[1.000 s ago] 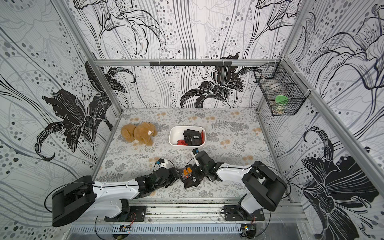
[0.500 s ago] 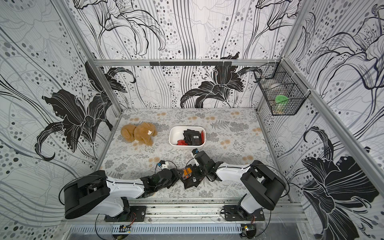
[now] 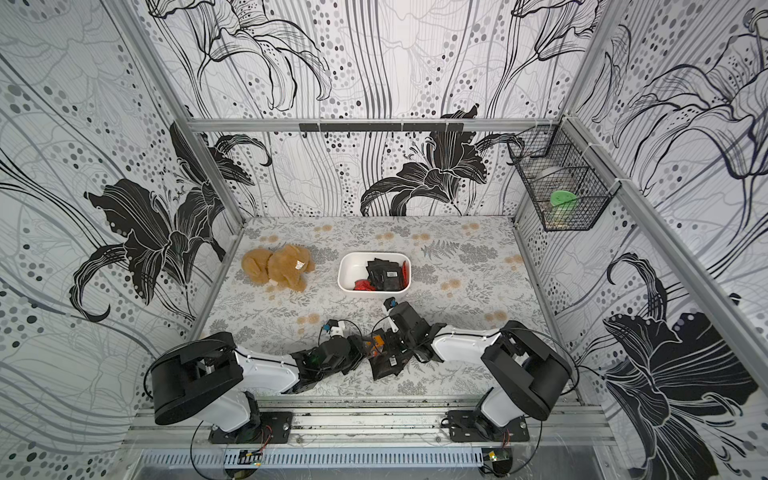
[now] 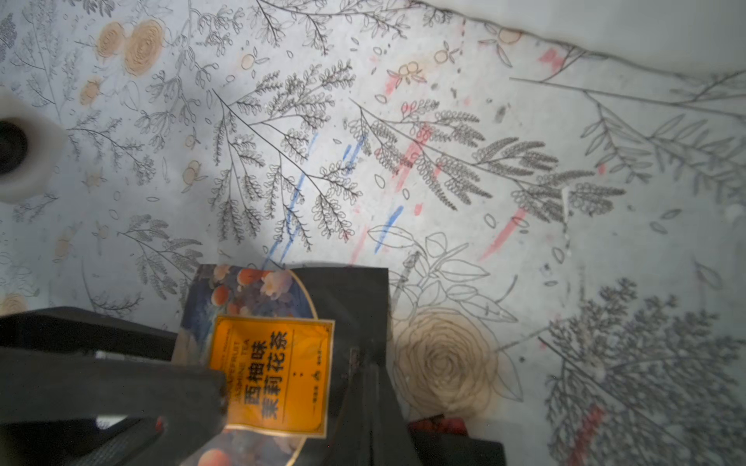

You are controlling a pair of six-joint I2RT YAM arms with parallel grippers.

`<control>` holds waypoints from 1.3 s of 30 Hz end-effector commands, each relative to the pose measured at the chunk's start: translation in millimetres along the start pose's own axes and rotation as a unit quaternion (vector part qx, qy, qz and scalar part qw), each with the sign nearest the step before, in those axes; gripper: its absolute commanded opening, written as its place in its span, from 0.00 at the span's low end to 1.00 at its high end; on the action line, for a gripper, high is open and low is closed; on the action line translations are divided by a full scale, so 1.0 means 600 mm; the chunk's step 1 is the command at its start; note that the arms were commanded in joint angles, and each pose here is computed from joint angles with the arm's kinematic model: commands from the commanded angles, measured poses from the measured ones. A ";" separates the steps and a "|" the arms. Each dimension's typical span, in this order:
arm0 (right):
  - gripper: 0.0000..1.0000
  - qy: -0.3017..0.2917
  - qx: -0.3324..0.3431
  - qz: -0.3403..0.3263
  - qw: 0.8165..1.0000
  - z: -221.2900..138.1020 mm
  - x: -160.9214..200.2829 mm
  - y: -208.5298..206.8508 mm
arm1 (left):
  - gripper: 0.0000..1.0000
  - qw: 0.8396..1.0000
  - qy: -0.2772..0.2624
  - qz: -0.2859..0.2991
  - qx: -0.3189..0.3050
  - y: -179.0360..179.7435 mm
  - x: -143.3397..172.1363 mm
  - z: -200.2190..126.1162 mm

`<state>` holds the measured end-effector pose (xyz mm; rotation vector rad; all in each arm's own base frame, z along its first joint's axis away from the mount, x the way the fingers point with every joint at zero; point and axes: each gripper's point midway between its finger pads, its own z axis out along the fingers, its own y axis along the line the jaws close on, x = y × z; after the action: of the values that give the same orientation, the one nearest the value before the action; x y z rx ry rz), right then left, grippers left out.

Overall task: Put the tea bags into the storage box
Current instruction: Pick up the tea bag from the center of the board, then place the tea bag in the storage box.

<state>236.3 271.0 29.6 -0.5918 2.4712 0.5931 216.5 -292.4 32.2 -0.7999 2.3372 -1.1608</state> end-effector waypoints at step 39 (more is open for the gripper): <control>0.33 -0.207 0.156 0.063 0.964 -0.176 -0.053 -0.096 | 0.00 0.909 -0.237 0.309 -0.148 -0.197 -0.188 -0.181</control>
<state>253.3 188.0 116.4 -0.1944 2.1495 0.3372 253.9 -227.8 185.0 -0.4539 2.1570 -0.5797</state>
